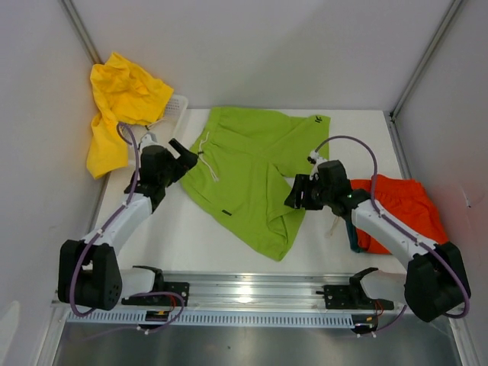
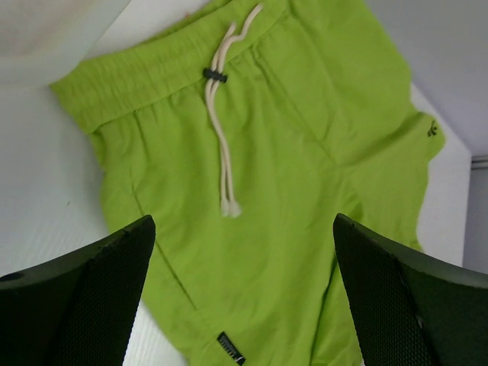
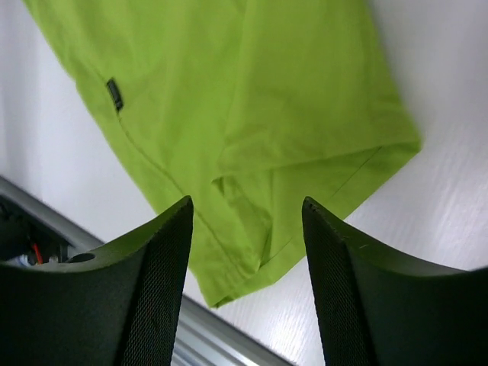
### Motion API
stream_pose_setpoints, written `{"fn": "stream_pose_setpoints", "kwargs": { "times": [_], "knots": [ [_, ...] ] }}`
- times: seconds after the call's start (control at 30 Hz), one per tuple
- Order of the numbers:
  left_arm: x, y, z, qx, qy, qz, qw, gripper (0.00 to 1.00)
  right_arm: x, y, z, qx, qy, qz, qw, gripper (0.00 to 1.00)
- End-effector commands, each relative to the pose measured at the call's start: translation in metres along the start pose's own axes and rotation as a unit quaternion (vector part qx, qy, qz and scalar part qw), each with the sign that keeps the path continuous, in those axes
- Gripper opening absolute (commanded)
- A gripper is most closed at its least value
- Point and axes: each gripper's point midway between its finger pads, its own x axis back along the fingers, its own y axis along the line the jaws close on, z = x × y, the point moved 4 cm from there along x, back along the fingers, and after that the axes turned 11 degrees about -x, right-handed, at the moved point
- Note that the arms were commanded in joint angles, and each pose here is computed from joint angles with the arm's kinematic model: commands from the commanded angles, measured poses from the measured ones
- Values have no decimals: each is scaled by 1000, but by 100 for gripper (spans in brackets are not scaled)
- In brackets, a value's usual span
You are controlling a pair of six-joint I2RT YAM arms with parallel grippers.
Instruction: Fold and stack the shorts
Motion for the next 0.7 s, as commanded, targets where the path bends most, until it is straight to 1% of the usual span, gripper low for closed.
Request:
{"fn": "stream_pose_setpoints", "kwargs": {
  "times": [0.0,0.07,0.1,0.13,0.17,0.23,0.27,0.33,0.37,0.4,0.43,0.47,0.5,0.57,0.67],
  "knots": [
    [0,5,3,-16,-9,5,1000,99,7,14,6,-20,-32,-33,999,61],
    [-6,14,15,-13,7,0,1000,99,5,13,20,-53,-23,-66,996,66],
    [-8,15,17,-10,11,2,1000,99,4,15,25,-70,-18,-83,994,71],
    [-10,15,18,-7,11,8,1000,99,3,19,29,-111,-15,-98,989,73],
    [-14,21,26,-3,24,8,1000,99,0,18,33,-127,-25,-114,985,72],
    [-17,24,31,7,25,19,999,99,-5,20,41,-172,-26,-118,978,72],
    [-19,28,36,13,29,18,999,99,-8,20,38,-181,-42,-120,975,71],
    [-21,35,46,22,42,19,999,99,-13,18,48,-210,-39,-114,970,71],
    [-22,33,45,24,36,27,999,99,-14,20,44,-215,-57,-121,967,71],
    [-22,39,55,30,43,24,998,99,-16,16,47,-222,-62,-117,966,70],
    [-21,40,57,33,41,26,998,99,-18,16,47,-227,-74,-112,965,69],
    [-21,38,53,35,28,35,998,99,-19,18,45,-233,-79,-115,962,68],
    [-19,42,62,39,31,34,998,99,-23,17,45,-235,-79,-109,963,68],
    [-17,43,62,42,24,38,998,99,-29,19,43,-240,-78,-110,961,67],
    [-16,48,71,43,31,34,998,99,-44,18,48,-247,-65,-110,961,66]
  ]
}}
